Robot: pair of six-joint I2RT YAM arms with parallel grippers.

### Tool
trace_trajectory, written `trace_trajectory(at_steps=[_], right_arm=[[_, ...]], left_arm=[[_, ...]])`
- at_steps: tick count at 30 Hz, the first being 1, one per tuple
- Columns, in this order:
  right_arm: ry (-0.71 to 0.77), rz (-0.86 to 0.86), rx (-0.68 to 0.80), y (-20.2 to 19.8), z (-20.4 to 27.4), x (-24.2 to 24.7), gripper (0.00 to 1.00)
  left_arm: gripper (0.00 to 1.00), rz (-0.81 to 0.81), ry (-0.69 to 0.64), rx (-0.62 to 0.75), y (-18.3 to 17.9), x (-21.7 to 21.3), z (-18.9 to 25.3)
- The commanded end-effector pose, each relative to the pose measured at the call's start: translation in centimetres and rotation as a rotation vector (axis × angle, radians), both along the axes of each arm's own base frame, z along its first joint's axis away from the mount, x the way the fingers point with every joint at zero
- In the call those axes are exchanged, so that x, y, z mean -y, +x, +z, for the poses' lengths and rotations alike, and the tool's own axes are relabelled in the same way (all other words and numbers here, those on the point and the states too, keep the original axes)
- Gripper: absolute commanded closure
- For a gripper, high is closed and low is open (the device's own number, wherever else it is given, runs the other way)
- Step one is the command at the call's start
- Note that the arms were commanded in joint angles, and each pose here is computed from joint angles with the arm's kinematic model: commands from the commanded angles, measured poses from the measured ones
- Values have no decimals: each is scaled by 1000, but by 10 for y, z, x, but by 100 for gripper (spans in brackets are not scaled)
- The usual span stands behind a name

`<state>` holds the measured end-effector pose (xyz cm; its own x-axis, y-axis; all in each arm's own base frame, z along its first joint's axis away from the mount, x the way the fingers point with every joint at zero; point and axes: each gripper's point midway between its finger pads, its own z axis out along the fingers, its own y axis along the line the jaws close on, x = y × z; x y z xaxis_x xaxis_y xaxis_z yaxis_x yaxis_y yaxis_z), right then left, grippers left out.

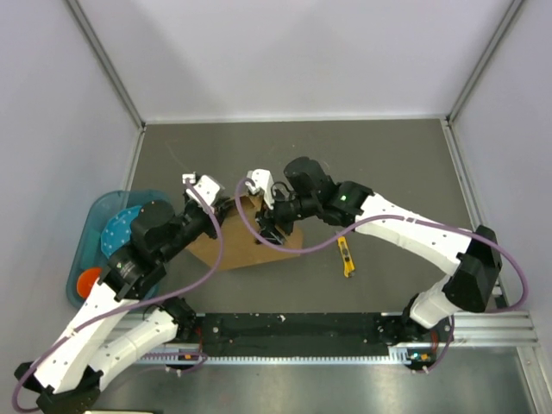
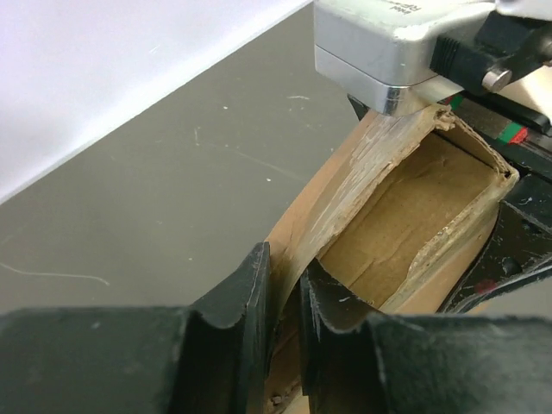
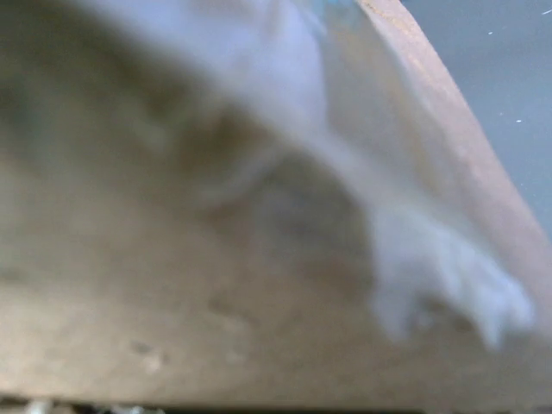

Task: Unpack the express box
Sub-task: Open the express box at the center of the board.

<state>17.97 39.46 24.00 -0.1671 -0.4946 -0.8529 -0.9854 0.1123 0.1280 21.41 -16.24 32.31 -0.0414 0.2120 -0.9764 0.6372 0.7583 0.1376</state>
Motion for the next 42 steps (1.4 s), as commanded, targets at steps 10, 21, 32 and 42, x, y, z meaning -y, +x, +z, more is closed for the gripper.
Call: trace_trajectory(at_steps=[10, 21, 32, 42], right_arm=[[275, 38, 144, -8, 51, 12, 95], [194, -294, 475, 55, 20, 55, 64], [212, -807, 387, 82, -19, 130, 1], [430, -735, 295, 28, 6, 159, 1]], left_arm=[[82, -200, -169, 20, -15, 38, 15], [85, -446, 58, 145, -35, 51, 31], [92, -158, 271, 138, 38, 29, 16], [94, -57, 360, 88, 74, 29, 9]])
